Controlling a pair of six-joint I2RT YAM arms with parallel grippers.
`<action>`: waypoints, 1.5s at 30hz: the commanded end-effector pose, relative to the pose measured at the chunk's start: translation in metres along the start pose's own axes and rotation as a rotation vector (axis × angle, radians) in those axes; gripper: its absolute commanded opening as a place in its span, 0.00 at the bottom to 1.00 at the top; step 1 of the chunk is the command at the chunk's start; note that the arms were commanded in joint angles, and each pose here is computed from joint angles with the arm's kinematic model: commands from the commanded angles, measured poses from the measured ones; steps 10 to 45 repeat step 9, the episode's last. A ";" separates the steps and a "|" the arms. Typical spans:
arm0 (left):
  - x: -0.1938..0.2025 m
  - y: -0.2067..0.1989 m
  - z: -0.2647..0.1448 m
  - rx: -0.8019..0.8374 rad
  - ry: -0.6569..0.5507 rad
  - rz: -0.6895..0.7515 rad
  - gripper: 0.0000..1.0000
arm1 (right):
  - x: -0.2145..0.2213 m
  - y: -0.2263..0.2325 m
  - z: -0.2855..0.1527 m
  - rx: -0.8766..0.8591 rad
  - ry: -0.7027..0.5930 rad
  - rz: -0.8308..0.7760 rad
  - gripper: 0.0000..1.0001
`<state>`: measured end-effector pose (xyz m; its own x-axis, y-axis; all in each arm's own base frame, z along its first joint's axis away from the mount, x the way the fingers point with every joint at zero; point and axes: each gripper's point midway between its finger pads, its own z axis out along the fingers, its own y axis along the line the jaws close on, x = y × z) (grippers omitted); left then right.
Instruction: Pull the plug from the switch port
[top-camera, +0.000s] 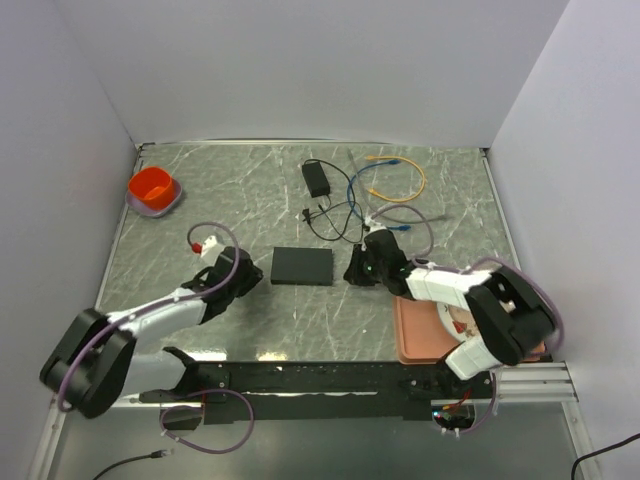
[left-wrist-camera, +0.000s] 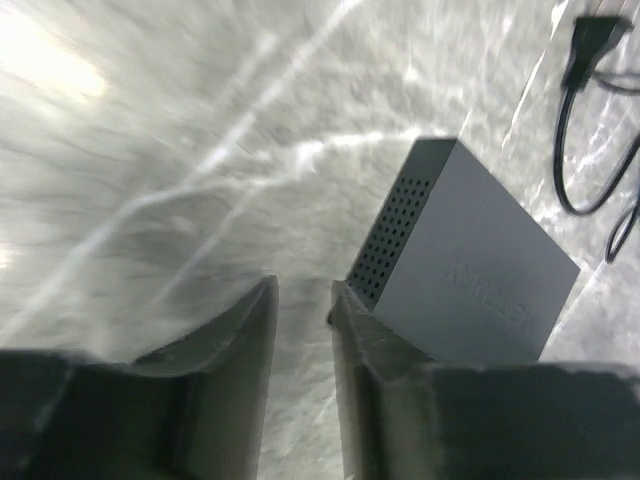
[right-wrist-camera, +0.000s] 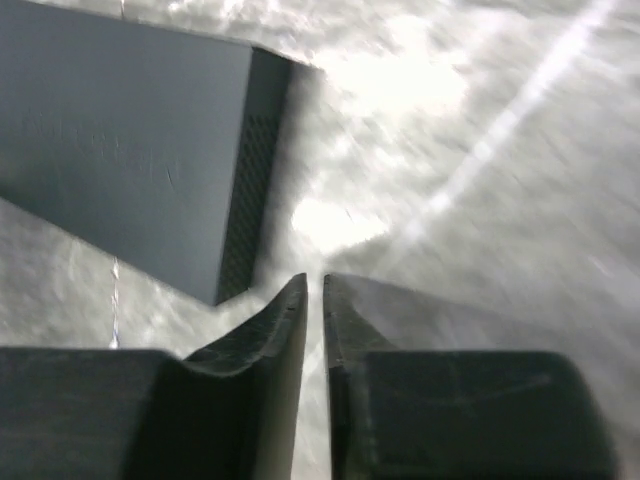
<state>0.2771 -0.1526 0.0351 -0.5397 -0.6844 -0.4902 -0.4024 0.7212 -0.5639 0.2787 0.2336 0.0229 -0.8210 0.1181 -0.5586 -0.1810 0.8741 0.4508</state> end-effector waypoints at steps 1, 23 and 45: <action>-0.037 0.003 -0.024 -0.062 -0.132 0.043 0.59 | -0.016 -0.011 -0.032 0.082 -0.099 -0.042 0.30; -0.050 -0.005 -0.045 0.003 -0.173 0.042 0.99 | -0.040 -0.001 -0.065 0.069 -0.242 -0.098 0.43; -0.050 -0.005 -0.045 0.003 -0.173 0.042 0.99 | -0.040 -0.001 -0.065 0.069 -0.242 -0.098 0.43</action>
